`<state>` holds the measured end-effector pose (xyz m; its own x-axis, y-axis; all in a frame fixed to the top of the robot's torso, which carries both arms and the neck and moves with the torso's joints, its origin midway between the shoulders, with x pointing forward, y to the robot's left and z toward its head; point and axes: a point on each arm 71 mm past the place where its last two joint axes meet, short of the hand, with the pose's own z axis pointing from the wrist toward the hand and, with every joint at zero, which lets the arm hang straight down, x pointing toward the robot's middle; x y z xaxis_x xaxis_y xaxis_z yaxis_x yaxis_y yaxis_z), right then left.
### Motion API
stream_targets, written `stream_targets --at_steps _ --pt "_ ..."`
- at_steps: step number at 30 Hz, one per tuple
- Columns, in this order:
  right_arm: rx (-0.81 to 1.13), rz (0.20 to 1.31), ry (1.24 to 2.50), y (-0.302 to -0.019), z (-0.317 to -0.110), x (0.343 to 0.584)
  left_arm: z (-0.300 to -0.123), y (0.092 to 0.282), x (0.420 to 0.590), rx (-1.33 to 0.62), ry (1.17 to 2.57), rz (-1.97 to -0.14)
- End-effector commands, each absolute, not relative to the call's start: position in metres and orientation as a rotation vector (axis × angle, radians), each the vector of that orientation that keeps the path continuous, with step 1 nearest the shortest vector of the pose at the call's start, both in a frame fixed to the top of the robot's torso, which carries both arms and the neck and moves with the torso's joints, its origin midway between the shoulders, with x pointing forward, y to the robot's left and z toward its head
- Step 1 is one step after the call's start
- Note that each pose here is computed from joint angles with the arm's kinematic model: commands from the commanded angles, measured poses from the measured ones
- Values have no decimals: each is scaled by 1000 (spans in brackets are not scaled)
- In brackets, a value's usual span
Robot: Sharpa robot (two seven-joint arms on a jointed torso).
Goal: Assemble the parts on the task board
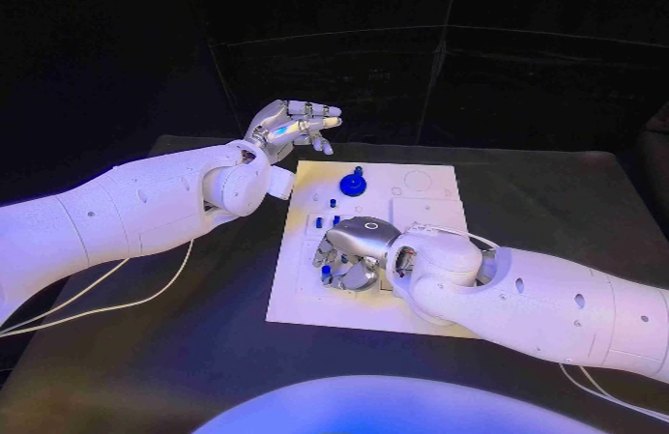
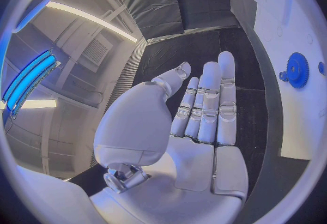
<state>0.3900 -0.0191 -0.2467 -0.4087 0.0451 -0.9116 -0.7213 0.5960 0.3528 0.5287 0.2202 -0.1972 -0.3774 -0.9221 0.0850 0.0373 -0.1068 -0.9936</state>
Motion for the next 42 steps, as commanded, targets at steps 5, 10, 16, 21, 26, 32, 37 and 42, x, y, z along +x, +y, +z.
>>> stream_targets --at_steps 5,10,16,21,26,32,37,42 --pt "-470 975 1706 -25 -239 393 -196 220 529 -1024 1396 -1603" --pt "-408 1012 1633 -35 -232 393 -196 221 529 -1025 1396 -1601" --pt "-258 1132 1541 -61 -214 390 -196 222 529 -1026 1395 -1597" --pt "-33 1153 1553 -104 -192 403 -197 223 529 -1027 1396 -1594" --pt "123 1034 1680 -150 -192 413 -197 224 529 -1029 1398 -1591" --pt "221 870 1809 -193 -202 416 -197 224 528 -1029 1400 -1591" --pt "187 701 1873 -213 -216 408 -197 225 528 -1029 1401 -1589" --pt "121 549 1886 -223 -223 402 -198 226 527 -1030 1403 -1587"
